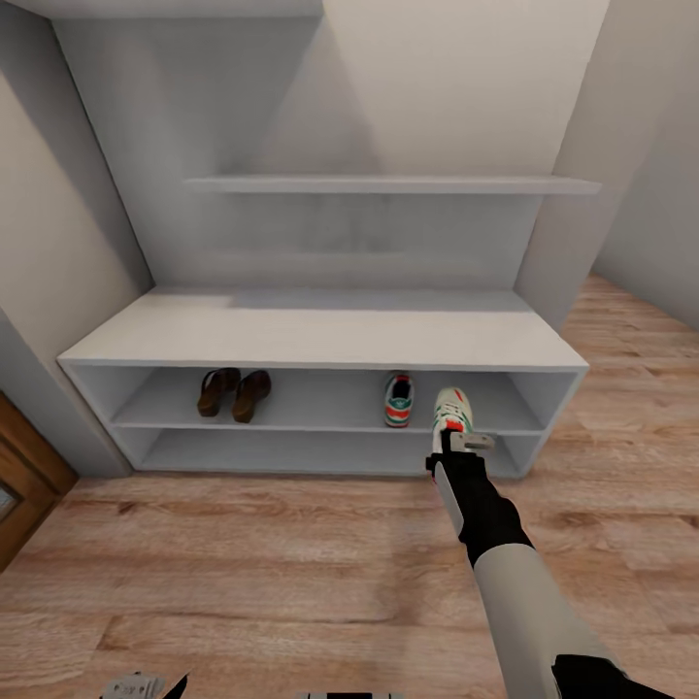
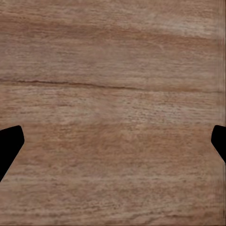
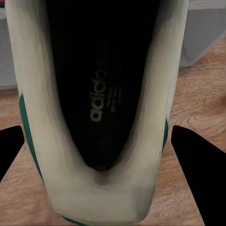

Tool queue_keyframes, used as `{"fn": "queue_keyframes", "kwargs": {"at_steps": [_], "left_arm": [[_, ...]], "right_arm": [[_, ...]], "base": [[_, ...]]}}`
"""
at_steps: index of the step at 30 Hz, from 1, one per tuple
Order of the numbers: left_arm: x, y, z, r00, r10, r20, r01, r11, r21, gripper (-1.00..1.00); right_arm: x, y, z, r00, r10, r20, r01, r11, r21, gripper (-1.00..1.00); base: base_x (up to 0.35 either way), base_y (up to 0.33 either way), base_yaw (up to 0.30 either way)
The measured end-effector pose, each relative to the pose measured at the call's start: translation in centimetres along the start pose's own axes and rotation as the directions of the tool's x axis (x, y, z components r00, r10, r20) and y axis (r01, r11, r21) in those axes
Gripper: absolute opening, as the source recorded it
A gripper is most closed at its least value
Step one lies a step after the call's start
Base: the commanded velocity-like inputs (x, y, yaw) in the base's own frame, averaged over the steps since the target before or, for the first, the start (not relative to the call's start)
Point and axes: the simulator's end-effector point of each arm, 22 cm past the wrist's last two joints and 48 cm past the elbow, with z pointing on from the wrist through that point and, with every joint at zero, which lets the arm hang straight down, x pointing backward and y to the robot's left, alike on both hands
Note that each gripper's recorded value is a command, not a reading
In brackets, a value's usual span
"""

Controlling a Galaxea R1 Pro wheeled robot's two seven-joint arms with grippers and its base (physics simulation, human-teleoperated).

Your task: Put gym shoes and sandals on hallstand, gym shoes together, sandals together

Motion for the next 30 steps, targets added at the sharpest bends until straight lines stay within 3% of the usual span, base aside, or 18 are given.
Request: {"fn": "queue_keyframes", "kwargs": {"at_steps": [7, 24, 30], "left_arm": [[0.2, -0.3, 0.1, 1.000, 0.009, -0.007, -0.009, 1.000, 0.010, 1.00], [0.2, -0.4, 0.1, 1.000, 0.010, -0.008, -0.010, 1.000, 0.011, 1.00], [0.3, -0.3, 0.0, 1.000, 0.010, -0.008, -0.010, 1.000, 0.010, 1.00]], "right_arm": [[0.1, 0.1, 0.0, 1.000, -0.002, -0.001, 0.002, 1.000, -0.004, -1.00], [-0.3, 1.1, -0.3, 0.999, -0.032, 0.014, 0.032, 0.999, -0.019, -1.00], [-0.2, 3.3, -0.4, 0.999, -0.033, 0.013, 0.034, 0.992, -0.119, -1.00]], "base": [[0.156, -0.099, 0.000], [0.005, -0.003, 0.000], [0.000, 0.000, 0.000]]}}
